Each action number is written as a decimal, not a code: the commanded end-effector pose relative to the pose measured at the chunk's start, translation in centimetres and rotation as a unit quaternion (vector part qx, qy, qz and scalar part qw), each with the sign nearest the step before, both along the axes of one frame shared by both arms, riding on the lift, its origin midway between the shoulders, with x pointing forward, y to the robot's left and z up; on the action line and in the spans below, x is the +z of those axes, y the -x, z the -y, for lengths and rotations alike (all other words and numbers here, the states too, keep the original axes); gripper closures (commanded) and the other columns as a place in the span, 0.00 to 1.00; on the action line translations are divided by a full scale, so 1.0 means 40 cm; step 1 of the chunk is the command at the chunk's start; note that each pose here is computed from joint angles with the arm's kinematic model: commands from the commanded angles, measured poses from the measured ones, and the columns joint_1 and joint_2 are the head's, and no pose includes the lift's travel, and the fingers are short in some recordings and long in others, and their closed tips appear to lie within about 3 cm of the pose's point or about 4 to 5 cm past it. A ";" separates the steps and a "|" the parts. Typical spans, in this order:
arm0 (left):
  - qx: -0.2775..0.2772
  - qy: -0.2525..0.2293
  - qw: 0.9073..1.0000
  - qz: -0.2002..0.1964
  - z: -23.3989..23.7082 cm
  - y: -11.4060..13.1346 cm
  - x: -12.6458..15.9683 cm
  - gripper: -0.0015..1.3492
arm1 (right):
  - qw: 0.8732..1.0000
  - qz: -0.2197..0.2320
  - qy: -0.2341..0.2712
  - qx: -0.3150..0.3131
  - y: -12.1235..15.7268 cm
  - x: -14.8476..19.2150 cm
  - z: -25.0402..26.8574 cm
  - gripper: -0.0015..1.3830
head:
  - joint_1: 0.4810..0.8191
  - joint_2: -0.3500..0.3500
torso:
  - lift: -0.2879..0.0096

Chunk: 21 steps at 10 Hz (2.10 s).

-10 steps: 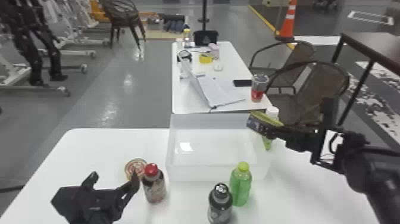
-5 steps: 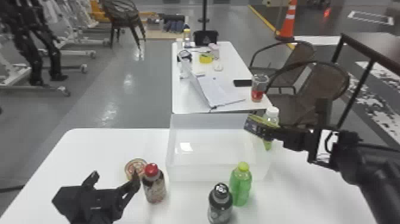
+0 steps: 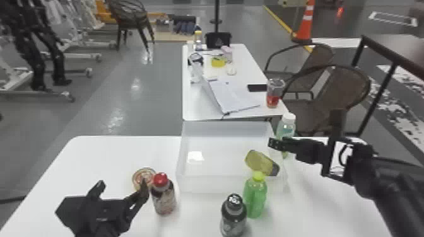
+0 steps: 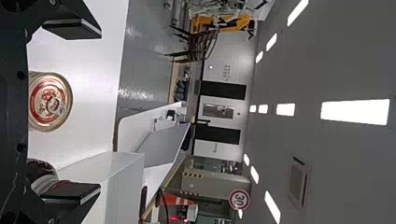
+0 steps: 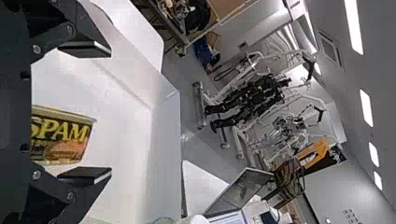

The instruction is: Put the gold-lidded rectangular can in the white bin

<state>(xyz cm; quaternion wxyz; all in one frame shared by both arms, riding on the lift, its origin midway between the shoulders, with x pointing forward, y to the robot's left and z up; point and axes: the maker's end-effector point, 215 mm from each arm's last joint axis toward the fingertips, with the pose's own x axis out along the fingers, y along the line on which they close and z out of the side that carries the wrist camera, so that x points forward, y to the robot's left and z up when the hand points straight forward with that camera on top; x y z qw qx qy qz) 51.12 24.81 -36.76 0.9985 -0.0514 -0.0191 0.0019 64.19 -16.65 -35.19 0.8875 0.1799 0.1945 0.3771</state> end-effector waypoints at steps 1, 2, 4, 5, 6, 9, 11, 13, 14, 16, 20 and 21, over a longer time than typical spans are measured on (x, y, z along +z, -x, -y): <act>0.000 0.001 1.000 0.001 0.001 0.000 0.001 0.11 | 1.000 0.017 -0.008 0.000 -0.004 0.025 -0.004 0.07 | 0.20 0.50 | 0.63; 0.000 0.001 1.000 0.001 0.001 0.000 0.001 0.11 | 0.999 0.038 -0.017 -0.001 -0.006 0.060 -0.016 0.07 | 0.20 0.50 | 0.63; 0.001 0.001 1.000 0.002 0.001 0.001 0.003 0.11 | 0.995 0.095 -0.014 -0.039 0.007 0.137 -0.019 0.07 | 0.20 0.50 | 0.63; 0.002 0.001 1.000 0.004 -0.002 0.001 0.006 0.11 | 0.991 0.115 -0.011 -0.064 0.029 0.145 -0.019 0.07 | 0.20 0.50 | 0.63; 0.002 0.000 1.000 0.004 -0.001 0.001 0.006 0.11 | 0.981 0.156 0.006 -0.114 0.046 0.175 0.018 0.08 | 0.20 0.50 | 0.63; 0.002 0.000 1.000 0.005 -0.002 0.002 0.007 0.11 | 0.956 0.172 0.042 -0.236 0.152 0.094 0.096 0.08 | 0.20 0.50 | 0.63; 0.003 0.000 1.000 0.007 -0.003 0.004 0.009 0.11 | 0.948 0.170 0.066 -0.262 0.225 0.044 0.099 0.08 | 0.20 0.50 | 0.63; 0.003 0.000 1.000 0.006 0.000 0.002 0.009 0.11 | 0.943 0.178 0.087 -0.269 0.292 0.007 0.107 0.10 | 0.20 0.50 | 0.63; 0.003 0.000 1.000 0.006 0.000 0.002 0.009 0.11 | 0.938 0.180 0.098 -0.280 0.317 -0.007 0.117 0.14 | 0.20 0.50 | 0.63; 0.003 0.000 1.000 0.006 0.000 0.002 0.009 0.11 | 0.933 0.182 0.118 -0.287 0.359 -0.022 0.122 0.15 | 0.20 0.50 | 0.63; -0.002 -0.002 1.000 0.005 0.012 -0.001 0.006 0.11 | 0.935 0.170 0.112 -0.291 0.410 -0.043 0.112 0.16 | 0.20 0.50 | 0.63; -0.001 -0.002 1.000 0.005 0.011 -0.001 0.007 0.11 | 0.936 0.164 0.110 -0.292 0.423 -0.054 0.103 0.16 | 0.20 0.50 | 0.63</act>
